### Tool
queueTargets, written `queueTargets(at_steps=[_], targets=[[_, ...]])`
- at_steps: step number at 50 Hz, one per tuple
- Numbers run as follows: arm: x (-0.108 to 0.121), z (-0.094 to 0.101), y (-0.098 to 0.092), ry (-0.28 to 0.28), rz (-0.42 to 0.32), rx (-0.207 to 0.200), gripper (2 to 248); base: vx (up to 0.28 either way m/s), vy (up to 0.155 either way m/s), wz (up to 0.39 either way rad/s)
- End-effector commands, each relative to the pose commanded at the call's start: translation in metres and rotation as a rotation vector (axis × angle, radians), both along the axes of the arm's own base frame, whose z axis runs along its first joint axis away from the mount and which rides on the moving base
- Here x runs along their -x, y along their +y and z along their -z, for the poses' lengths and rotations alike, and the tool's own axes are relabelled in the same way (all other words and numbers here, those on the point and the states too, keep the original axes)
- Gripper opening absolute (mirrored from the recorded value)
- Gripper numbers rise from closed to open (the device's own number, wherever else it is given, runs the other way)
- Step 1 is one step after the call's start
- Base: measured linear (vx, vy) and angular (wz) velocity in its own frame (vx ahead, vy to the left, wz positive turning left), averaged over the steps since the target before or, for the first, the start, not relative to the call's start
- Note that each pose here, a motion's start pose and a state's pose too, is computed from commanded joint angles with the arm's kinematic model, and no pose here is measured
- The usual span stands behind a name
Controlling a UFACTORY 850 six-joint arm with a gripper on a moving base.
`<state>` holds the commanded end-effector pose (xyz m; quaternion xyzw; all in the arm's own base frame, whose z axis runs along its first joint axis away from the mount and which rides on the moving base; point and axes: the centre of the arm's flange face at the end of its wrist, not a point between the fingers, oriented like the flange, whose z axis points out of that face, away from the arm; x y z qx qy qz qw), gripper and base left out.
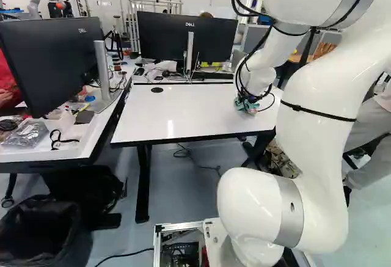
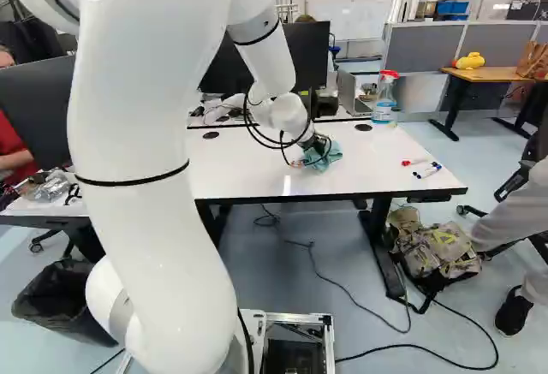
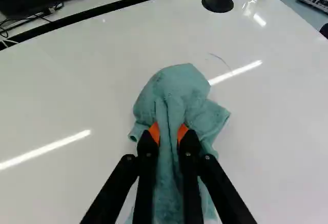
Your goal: Clean the table with the green towel
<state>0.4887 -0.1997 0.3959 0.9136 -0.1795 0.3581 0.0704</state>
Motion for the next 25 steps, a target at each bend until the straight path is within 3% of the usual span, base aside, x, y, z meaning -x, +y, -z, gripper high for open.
queueTargets(at_steps=[25], targets=[[-0.012,0.002,-0.043,-0.013,0.063,0.006,55,0.000,0.000,0.000]])
